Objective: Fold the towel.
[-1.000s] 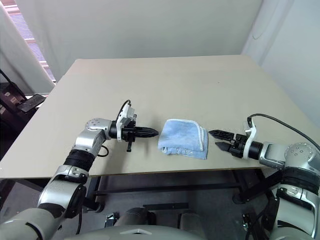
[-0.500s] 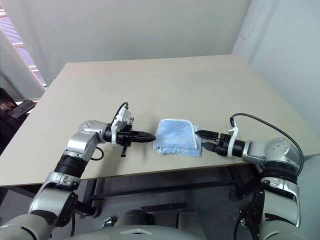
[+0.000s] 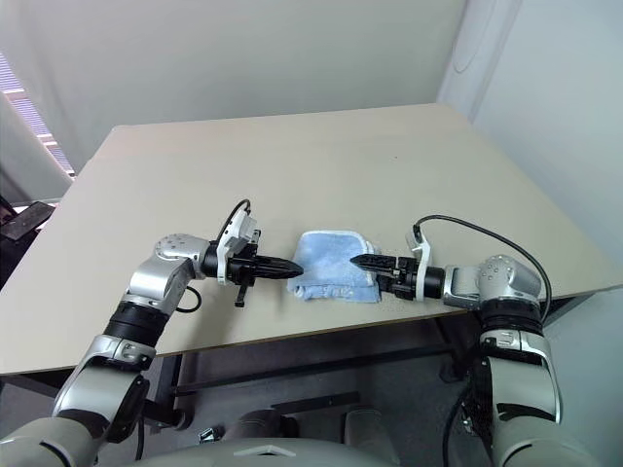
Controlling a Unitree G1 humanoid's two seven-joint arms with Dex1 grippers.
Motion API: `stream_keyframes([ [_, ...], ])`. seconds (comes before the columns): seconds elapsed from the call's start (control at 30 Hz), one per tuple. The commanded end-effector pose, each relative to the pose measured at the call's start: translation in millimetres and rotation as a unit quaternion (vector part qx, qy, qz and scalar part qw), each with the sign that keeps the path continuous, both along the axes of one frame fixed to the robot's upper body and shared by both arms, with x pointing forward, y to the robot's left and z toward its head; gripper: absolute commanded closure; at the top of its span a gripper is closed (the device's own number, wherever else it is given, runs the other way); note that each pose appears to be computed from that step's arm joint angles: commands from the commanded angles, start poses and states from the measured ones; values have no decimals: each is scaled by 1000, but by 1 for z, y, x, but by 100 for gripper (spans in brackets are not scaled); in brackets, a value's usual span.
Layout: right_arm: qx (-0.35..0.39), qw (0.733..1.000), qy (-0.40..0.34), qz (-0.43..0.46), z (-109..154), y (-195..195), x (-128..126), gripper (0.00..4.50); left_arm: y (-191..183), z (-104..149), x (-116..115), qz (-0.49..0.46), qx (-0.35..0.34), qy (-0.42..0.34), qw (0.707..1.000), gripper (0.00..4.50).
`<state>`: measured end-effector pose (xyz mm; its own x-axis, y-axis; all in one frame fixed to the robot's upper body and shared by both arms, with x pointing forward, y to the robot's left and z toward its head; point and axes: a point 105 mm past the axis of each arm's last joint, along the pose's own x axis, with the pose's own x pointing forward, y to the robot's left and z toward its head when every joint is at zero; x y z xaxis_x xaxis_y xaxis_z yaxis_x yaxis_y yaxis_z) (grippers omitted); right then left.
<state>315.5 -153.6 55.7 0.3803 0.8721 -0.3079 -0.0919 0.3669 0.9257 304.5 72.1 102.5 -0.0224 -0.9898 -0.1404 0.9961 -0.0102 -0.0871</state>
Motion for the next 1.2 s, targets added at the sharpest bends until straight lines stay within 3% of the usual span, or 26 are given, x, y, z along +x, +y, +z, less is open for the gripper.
stream_keyframes([
  [0.03, -7, 1000, 22, 7, -14, 12, 1, 64, -3, 11, 1, -4, -11, -21, 1000, 450],
  [0.27, 15, 1000, 14, -3, -14, 12, 1, 331, -2, 10, 4, 8, -12, -28, 1000, 450],
  [0.4, 37, 999, -15, -9, 2, 12, 2, 447, -2, 9, 5, 11, -12, -29, 999, 450],
  [0.57, 88, 990, -87, -68, 42, 0, 18, 447, -1, 11, 7, 21, -17, -29, 999, 450],
  [0.77, 125, 952, -147, -237, 81, -35, 47, 447, -1, 12, 9, 29, -20, -27, 999, 450],
  [0.87, 102, 912, -183, -353, 94, -64, 59, 447, -1, 12, 10, 34, -24, -25, 999, 450],
  [0.97, 58, 852, -224, -470, 103, -104, 61, 447, -5, 10, 11, 38, -28, -26, 999, 450],
  [1.07, 67, 796, -218, -561, 104, -140, 59, 447, -8, 9, 10, 40, -32, -28, 998, 450],
  [1.2, 49, 758, -171, -627, 84, -171, 59, 447, -11, 9, 8, 42, -37, -24, 998, 450],
])
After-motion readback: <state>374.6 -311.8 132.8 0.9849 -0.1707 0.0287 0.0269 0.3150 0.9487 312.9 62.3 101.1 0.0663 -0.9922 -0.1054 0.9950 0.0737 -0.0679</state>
